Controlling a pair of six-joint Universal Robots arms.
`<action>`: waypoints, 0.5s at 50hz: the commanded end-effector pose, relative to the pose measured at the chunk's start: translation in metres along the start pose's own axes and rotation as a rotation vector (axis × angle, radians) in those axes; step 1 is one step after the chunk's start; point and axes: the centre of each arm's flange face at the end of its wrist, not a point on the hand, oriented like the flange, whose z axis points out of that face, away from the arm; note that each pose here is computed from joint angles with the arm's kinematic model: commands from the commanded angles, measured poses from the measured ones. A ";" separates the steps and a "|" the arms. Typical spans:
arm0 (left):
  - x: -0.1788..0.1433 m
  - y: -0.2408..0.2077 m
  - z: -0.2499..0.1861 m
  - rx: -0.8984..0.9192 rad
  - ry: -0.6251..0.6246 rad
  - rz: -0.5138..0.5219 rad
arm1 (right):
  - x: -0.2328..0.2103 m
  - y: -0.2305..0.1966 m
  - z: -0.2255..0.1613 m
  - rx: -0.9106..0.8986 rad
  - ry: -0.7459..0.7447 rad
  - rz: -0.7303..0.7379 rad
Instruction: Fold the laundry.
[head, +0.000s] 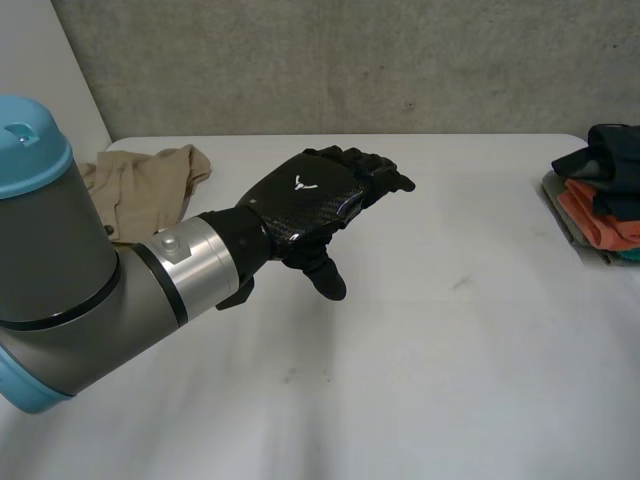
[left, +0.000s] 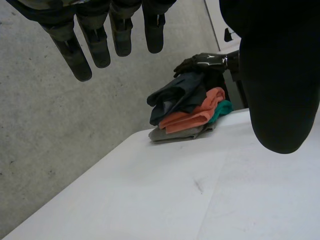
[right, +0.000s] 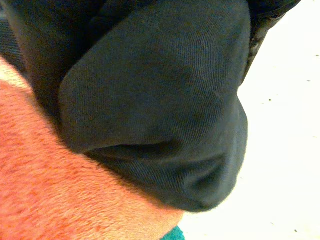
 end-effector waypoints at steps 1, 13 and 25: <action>0.000 0.000 0.000 0.000 0.000 0.000 | 0.010 -0.029 -0.004 -0.009 0.099 0.003; 0.002 -0.002 -0.001 0.004 0.003 0.003 | 0.033 -0.069 -0.047 -0.143 0.218 0.091; 0.003 -0.014 -0.006 0.034 0.002 -0.028 | 0.150 -0.097 -0.133 -0.261 0.688 -0.177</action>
